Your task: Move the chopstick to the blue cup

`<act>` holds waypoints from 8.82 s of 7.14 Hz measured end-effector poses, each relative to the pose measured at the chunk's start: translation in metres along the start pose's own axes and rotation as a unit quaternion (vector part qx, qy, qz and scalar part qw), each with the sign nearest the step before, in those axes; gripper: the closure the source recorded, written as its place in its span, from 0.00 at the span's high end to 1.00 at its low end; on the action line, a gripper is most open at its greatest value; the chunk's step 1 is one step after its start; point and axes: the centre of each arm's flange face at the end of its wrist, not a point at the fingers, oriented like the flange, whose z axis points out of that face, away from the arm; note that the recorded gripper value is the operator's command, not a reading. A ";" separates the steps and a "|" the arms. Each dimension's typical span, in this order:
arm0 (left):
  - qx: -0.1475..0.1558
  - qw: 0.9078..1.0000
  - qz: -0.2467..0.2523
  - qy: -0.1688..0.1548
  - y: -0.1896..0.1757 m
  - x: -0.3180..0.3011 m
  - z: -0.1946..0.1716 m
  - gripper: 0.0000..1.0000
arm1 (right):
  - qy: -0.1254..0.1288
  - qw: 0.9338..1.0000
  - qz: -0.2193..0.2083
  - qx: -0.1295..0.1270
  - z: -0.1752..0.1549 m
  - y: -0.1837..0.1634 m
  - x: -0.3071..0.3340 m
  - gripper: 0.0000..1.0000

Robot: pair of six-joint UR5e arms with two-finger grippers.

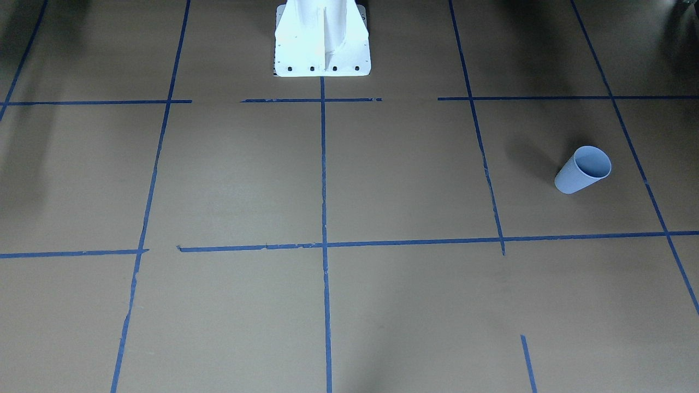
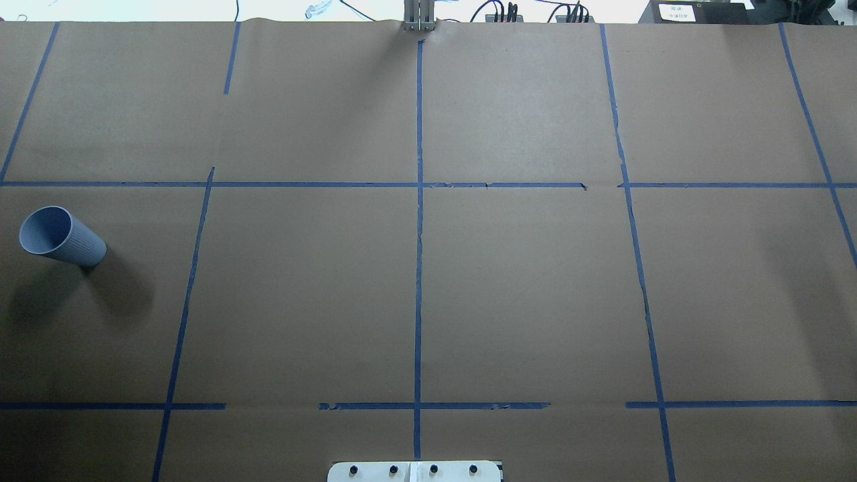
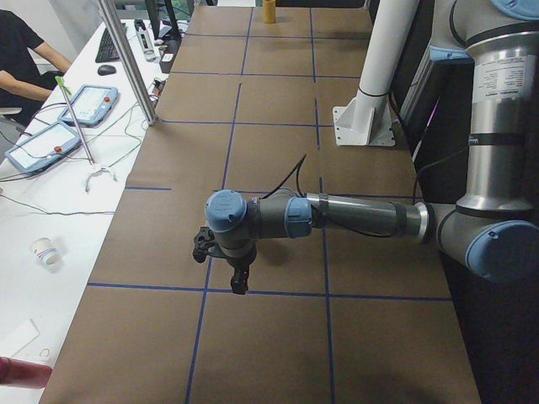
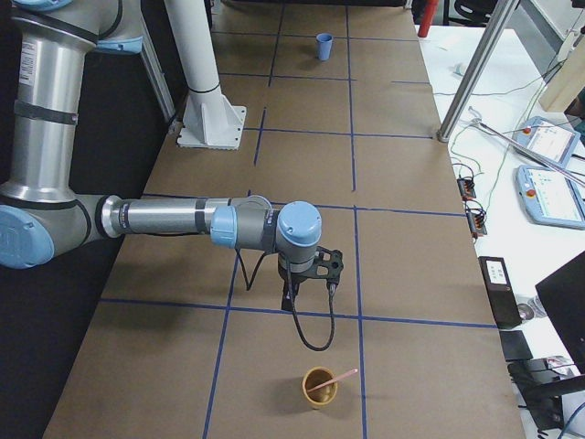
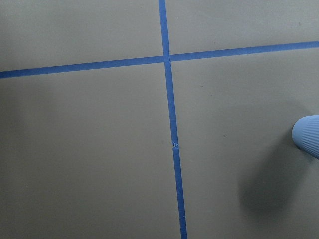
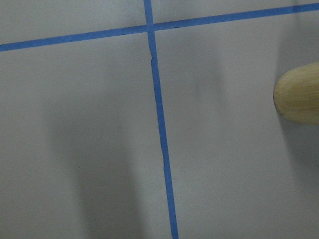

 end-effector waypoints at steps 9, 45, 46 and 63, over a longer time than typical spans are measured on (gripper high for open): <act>0.015 1.000 0.024 0.001 -0.006 0.008 0.003 1.00 | -0.008 1.000 -0.002 0.001 -0.001 -0.001 -0.003 1.00; 0.051 0.990 -0.060 0.119 -0.063 0.710 0.088 1.00 | -0.009 0.996 -0.061 0.070 -0.004 -0.011 0.022 0.98; 0.053 0.989 -0.062 0.120 -0.056 0.694 0.085 1.00 | 0.007 0.991 -0.084 0.104 0.011 -0.016 0.052 0.98; 0.059 0.989 -0.065 0.120 -0.052 0.677 0.079 1.00 | 0.061 0.949 -0.086 0.299 0.047 -0.057 0.167 0.43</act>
